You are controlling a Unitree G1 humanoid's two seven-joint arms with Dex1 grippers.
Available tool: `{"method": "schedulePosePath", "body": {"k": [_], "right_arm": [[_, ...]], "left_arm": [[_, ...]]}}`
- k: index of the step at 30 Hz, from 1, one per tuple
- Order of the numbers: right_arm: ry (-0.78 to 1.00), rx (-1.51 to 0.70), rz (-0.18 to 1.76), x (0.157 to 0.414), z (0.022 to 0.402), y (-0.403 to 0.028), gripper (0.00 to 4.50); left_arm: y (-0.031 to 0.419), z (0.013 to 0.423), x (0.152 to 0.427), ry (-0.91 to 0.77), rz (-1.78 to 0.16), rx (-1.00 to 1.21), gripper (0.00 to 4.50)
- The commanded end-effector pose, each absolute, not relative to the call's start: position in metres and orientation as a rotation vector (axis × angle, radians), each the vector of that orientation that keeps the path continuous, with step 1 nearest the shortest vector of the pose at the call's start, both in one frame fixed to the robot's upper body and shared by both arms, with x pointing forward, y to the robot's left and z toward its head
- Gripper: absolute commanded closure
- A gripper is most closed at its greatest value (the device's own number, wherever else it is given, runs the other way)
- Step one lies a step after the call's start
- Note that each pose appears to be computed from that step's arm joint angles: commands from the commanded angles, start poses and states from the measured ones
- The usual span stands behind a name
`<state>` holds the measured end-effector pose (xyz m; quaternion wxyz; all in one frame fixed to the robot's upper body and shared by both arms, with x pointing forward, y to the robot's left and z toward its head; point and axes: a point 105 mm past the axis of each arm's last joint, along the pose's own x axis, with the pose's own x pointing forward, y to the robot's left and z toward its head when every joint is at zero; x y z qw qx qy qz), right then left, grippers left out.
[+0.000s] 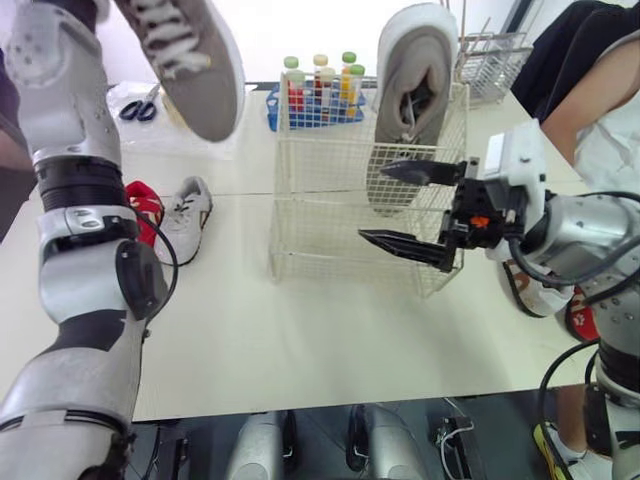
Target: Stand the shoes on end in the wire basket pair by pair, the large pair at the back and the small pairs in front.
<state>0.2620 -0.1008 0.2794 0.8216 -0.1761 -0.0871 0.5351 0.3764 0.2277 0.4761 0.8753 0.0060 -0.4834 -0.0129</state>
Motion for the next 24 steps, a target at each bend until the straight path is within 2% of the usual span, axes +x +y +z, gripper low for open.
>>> {"method": "schedulePosePath", "body": {"k": [1,5,12,24], "right_arm": [[-0.226,-0.396,1.125,0.260,0.291,-0.103,0.00],[-0.233,-0.403,1.115,0.260,0.293,-0.102,0.00],[-0.237,-0.407,1.065,0.255,0.292,-0.104,0.00],[-0.223,-0.402,0.977,0.243,0.290,-0.109,0.00]], "left_arm": [[0.193,0.529,0.322,-1.346,-0.102,-0.017,4.43],[0.155,0.529,0.315,-1.460,-0.199,-0.067,4.43],[0.111,0.514,0.322,-1.518,-0.264,-0.118,4.43],[0.055,0.463,0.351,-1.399,-0.258,-0.003,4.43]]}}
